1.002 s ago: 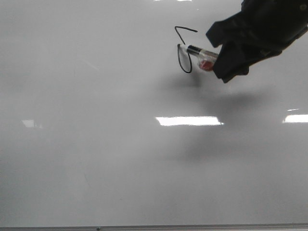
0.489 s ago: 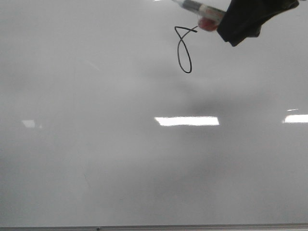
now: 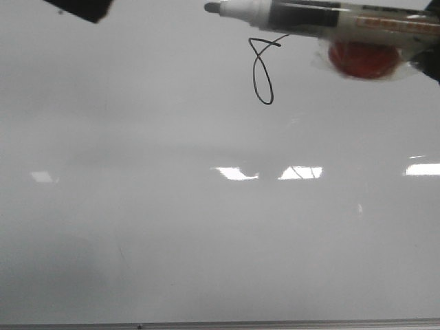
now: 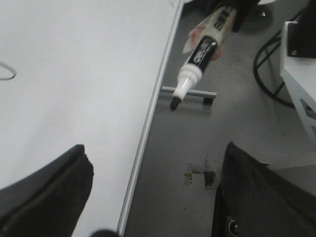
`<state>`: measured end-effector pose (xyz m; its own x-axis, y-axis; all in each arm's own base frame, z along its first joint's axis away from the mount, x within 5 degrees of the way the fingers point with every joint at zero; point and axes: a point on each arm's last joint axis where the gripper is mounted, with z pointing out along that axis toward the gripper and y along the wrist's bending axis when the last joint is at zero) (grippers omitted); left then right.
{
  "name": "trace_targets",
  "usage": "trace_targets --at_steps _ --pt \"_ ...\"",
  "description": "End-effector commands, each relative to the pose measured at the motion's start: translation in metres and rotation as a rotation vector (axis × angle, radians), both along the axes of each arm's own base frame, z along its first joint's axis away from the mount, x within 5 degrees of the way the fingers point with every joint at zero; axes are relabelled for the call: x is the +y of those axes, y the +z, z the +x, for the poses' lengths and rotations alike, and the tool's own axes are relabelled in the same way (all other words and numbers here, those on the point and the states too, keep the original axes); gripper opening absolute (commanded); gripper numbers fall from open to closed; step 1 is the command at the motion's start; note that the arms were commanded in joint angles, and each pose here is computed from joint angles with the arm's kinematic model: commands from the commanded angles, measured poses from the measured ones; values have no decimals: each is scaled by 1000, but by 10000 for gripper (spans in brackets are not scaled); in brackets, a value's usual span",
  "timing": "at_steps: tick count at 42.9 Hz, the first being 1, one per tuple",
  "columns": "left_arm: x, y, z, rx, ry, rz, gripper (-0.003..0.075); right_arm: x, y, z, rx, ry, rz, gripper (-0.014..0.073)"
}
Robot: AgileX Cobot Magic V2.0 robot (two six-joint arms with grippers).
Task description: Write number 8 on whiteboard
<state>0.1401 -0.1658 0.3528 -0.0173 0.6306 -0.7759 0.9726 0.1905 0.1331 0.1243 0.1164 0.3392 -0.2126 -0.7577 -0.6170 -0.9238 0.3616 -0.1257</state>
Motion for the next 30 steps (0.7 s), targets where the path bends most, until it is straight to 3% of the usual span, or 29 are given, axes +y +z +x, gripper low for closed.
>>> trace_targets --at_steps 1,21,26,30 --pt "-20 16 1 -43 -35 -72 535 0 12 -3 -33 16 44 -59" --pt "-77 5 11 9 -156 -29 531 2 12 -4 -20 18 61 -59" --pt "-80 8 9 7 -164 -39 482 2 12 -4 -20 18 61 -59" --pt "-80 8 9 11 -169 -35 390 2 12 -4 -20 18 61 -59"
